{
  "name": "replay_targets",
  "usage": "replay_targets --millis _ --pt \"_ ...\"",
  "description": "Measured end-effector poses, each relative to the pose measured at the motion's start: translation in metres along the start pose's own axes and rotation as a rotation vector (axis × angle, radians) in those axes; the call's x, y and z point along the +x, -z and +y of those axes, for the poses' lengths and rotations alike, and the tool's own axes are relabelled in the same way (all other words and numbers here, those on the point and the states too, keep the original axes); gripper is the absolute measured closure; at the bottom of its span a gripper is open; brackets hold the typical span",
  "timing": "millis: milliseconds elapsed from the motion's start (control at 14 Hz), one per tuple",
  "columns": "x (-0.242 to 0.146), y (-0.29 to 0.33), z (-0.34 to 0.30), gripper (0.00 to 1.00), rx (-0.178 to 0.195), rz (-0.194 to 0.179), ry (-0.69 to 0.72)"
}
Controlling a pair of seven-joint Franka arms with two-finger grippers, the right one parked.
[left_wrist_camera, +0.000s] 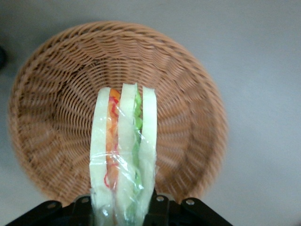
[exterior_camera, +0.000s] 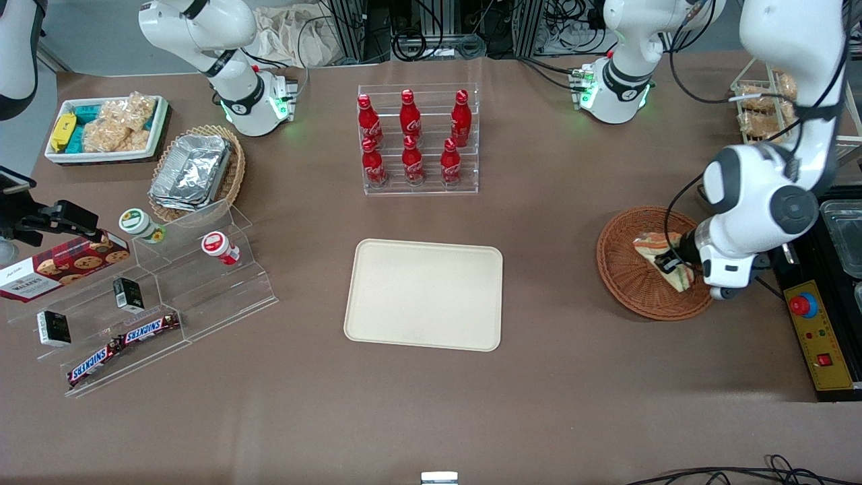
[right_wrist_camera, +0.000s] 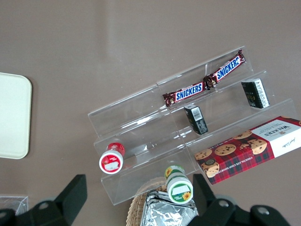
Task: Place sandwich from basket to tray
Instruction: 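Lift the sandwich and carry it with the left gripper toward the beige tray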
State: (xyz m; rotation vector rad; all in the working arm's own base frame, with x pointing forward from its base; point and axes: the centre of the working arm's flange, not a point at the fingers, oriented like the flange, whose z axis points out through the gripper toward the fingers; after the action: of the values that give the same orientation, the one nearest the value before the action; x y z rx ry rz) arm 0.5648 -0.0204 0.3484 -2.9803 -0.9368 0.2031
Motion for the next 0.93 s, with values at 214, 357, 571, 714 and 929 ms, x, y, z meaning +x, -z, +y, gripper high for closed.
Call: replay_targets --millis 214,357,571,714,929 --pt "-0.049 0.084 0.059 0.80 0.008 -0.006 -0.132" --pt "-0.090 0.089 0.104 0.80 -0.006 0.005 -0.239" --pt "-0.136 0.064 0.169 0.80 -0.088 0.041 -0.375" --pt "-0.162 0.036 0.209 0.80 -0.135 0.078 -0.467" --pt "-0.197 -0.017 0.256 0.80 -0.196 0.126 -0.574"
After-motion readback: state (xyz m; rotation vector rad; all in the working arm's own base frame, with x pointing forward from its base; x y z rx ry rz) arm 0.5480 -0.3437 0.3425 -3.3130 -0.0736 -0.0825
